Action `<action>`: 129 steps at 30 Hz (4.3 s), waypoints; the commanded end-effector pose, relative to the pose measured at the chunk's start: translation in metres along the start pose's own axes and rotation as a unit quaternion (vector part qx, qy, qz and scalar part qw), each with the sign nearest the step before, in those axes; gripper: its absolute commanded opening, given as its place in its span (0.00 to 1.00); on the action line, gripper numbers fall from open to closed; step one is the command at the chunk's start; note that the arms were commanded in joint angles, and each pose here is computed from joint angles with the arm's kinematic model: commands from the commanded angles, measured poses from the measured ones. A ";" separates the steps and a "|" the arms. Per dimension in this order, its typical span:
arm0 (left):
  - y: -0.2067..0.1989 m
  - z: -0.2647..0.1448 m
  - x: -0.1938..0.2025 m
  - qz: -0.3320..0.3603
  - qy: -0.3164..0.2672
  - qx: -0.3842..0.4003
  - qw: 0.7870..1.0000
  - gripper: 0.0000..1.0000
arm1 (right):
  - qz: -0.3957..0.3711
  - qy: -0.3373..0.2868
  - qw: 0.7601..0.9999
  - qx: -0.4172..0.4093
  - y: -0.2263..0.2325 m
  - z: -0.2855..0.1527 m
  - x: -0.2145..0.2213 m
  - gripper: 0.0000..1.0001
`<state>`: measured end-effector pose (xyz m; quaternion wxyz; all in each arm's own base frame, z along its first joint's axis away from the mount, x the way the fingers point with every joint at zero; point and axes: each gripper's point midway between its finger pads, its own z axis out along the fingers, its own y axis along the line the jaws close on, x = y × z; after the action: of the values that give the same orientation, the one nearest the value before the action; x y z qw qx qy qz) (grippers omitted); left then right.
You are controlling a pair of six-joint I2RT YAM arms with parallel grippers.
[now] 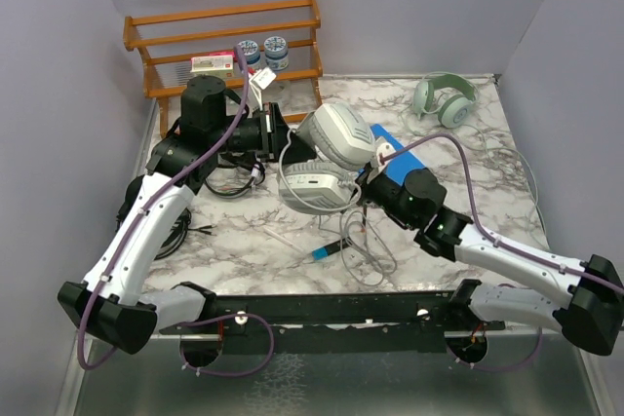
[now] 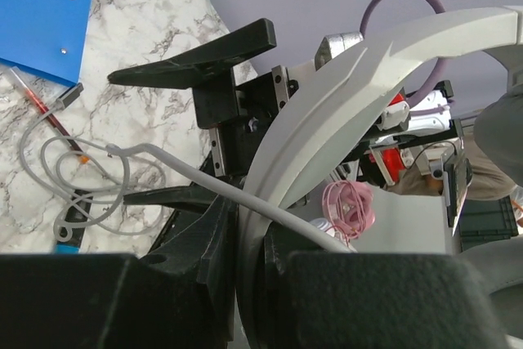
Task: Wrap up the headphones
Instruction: Wrap the headphones cable around the headphones.
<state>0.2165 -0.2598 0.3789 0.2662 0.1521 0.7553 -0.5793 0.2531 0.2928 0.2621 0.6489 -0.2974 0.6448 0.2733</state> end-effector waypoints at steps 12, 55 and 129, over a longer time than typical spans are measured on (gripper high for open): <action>-0.034 -0.015 0.004 0.034 0.000 0.038 0.999 0.00 | -0.030 -0.074 0.995 -0.061 0.007 0.038 -0.047 0.81; -0.010 -0.029 -0.030 0.063 -0.148 -0.068 0.985 0.00 | 0.076 -0.068 0.994 -0.035 -0.021 0.010 -0.063 0.03; 0.161 -0.082 -0.016 0.548 0.016 -0.377 0.747 0.00 | 0.073 0.154 0.960 -0.224 0.064 0.006 -0.086 0.05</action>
<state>0.3155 -0.1158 0.2961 0.6063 0.3115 0.7314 0.0195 0.1811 0.3625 0.3375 0.3613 -0.3991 0.6744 0.5053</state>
